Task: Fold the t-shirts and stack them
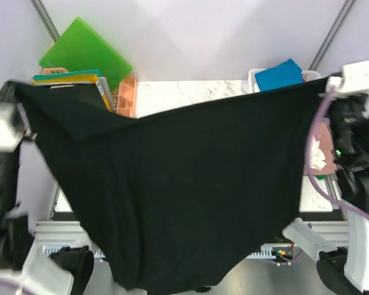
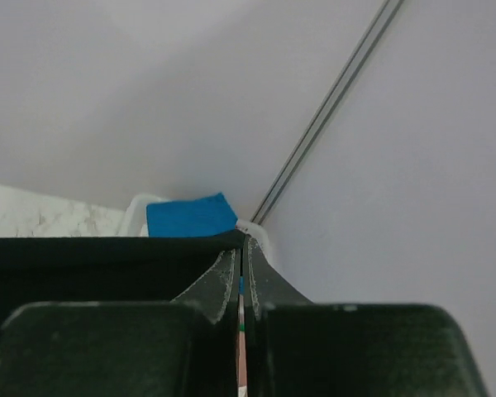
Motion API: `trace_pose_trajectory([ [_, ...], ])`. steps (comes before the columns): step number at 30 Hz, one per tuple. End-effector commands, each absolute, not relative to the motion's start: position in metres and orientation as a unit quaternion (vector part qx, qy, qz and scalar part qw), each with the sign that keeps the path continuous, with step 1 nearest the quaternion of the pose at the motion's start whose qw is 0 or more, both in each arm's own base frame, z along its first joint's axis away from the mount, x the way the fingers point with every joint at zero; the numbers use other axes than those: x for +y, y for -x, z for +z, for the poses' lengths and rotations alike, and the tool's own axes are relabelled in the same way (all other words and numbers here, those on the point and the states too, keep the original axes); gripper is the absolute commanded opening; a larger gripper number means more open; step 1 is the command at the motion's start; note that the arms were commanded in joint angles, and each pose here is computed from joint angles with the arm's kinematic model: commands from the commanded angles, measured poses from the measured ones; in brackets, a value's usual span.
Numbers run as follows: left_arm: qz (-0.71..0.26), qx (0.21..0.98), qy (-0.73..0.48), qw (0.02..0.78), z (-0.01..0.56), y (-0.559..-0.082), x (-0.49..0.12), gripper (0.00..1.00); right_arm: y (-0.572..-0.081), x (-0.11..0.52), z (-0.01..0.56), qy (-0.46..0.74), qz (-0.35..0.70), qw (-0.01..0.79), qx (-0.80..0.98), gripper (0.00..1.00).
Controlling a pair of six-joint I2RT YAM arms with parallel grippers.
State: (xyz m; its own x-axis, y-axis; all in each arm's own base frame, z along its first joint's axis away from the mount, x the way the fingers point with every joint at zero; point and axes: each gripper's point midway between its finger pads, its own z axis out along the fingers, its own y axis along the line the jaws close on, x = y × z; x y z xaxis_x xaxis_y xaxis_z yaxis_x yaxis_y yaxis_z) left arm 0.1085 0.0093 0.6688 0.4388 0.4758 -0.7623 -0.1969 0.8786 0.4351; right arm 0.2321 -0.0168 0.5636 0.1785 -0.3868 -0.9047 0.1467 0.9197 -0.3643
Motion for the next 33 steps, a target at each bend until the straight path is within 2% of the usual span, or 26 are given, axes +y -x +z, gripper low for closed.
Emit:
trace_pose_trajectory([
  [1,0.175,0.577,-0.156,0.783,0.626,-0.207,0.013,0.02,-0.273,-0.015,0.533,0.103,-0.199,0.738,0.636,0.00],
  [6,0.134,0.652,-0.171,0.727,0.557,-0.307,0.012,0.02,-0.342,0.006,0.445,0.143,-0.184,0.684,0.691,0.00],
  [10,0.116,0.702,-0.181,0.680,0.498,-0.369,0.013,0.02,-0.394,0.010,0.387,0.154,-0.203,0.647,0.719,0.00],
  [11,0.114,0.710,-0.182,0.670,0.485,-0.383,0.014,0.02,-0.418,0.011,0.356,0.166,-0.213,0.619,0.737,0.00],
  [16,0.105,0.737,-0.199,0.637,0.418,-0.453,0.007,0.02,-0.497,0.010,0.305,0.151,-0.248,0.594,0.750,0.00],
  [23,0.091,0.749,-0.189,0.629,0.390,-0.525,0.005,0.02,-0.587,0.025,0.259,0.119,-0.230,0.587,0.767,0.00],
  [31,0.106,0.729,-0.205,0.645,0.401,-0.556,-0.018,0.02,-0.627,0.022,0.249,0.075,-0.253,0.598,0.757,0.00],
  [33,0.101,0.728,-0.203,0.647,0.402,-0.554,-0.020,0.06,-0.626,0.026,0.249,0.077,-0.243,0.600,0.758,0.33],
])
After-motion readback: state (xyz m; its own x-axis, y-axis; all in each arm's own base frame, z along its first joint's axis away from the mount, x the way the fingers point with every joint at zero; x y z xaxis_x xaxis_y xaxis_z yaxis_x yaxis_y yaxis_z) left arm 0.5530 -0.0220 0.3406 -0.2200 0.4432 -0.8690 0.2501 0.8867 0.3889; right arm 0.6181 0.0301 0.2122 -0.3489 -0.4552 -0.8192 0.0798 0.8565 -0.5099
